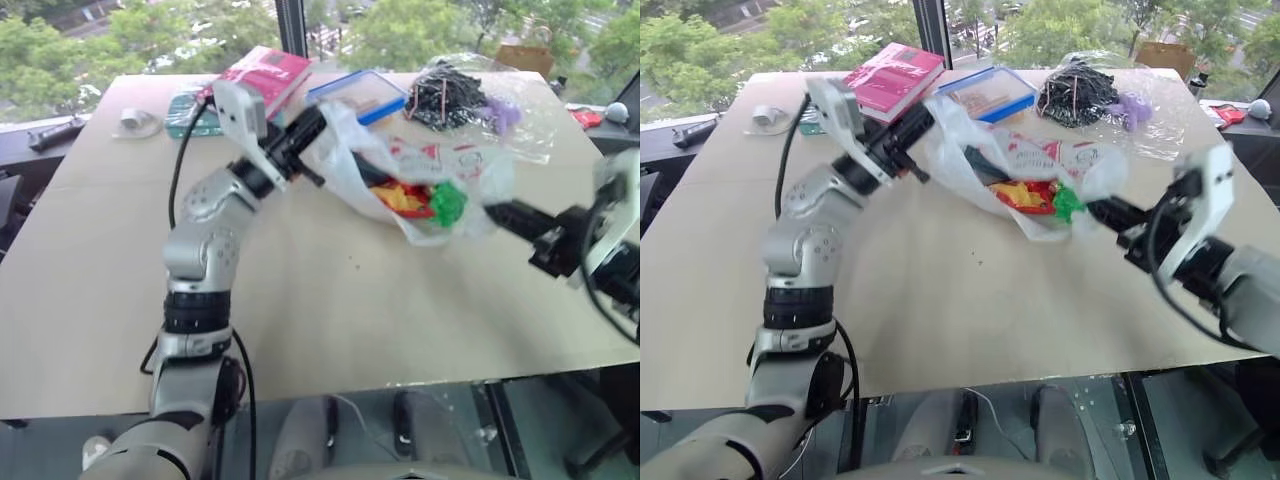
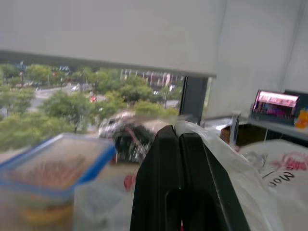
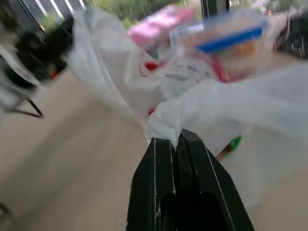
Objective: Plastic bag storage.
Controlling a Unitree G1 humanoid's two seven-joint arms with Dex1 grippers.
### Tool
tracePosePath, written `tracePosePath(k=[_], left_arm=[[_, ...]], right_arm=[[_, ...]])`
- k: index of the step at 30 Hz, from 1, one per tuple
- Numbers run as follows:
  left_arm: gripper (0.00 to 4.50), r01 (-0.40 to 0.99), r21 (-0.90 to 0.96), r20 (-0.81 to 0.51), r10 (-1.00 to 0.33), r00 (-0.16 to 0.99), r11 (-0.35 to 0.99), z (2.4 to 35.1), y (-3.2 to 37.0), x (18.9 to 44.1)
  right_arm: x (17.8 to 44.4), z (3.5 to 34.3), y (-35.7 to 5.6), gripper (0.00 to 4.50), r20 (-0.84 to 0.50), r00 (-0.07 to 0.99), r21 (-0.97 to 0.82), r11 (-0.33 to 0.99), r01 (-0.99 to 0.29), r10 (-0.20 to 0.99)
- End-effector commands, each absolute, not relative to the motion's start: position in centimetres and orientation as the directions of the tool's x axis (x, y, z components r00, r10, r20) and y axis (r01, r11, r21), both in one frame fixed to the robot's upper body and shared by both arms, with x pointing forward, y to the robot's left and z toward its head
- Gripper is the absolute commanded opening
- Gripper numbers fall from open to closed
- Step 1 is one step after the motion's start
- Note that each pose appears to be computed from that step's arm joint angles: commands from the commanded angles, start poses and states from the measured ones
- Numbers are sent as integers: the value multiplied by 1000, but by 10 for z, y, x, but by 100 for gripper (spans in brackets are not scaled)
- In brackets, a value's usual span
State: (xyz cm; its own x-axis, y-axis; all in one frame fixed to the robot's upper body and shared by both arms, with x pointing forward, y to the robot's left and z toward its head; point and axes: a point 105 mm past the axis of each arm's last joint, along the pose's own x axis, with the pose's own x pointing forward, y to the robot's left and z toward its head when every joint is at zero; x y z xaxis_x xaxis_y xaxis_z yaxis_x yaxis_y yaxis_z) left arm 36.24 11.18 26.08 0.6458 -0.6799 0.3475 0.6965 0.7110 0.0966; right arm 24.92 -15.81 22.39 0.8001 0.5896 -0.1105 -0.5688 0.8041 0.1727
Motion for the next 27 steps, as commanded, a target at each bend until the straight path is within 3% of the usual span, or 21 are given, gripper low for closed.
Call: tracePosePath(k=[1, 2, 4, 5, 7, 11, 14, 15, 16, 22, 27], left_arm=[[0, 667, 173, 351, -678, 646, 725, 268, 119, 352], [0, 663, 168, 341, -675, 655, 729, 264, 122, 351], [0, 664, 188, 325, -684, 653, 723, 259, 125, 348], [25, 673, 180, 308, -691, 654, 717, 255, 126, 346], [88, 678, 187, 259, -702, 664, 711, 243, 130, 340], [263, 687, 193, 162, -713, 682, 701, 222, 143, 327], [337, 682, 197, 74, -704, 706, 704, 205, 156, 319], [383, 679, 200, 54, -700, 712, 707, 201, 160, 316], [384, 679, 199, 38, -698, 715, 706, 198, 163, 313], [384, 691, 139, -66, -689, 722, 710, 177, 184, 290], [384, 676, 106, -112, -667, 737, 729, 172, 200, 276]], right_arm=[[248, 223, -165, 6, -113, 824, 58, 832, -552, 555], [249, 222, -169, 6, -115, 835, 41, 842, -538, 539], [250, 221, -174, 58, -115, 848, 13, 854, -520, 518], [249, 219, -174, 89, -118, 845, -6, 850, -526, 522], [245, 215, -177, 184, -136, 845, -55, 847, -528, 517], [231, 210, -182, 371, -146, 845, -139, 835, -532, 514], [219, 204, -188, 375, -165, 854, -208, 829, -519, 493], [213, 203, -189, 403, -169, 852, -204, 828, -522, 495], [208, 202, -189, 435, -170, 846, -198, 824, -532, 505], [175, 182, -209, 435, -282, 839, -247, 810, -532, 465], [164, 168, -228, 435, -320, 840, -250, 816, -522, 439]])
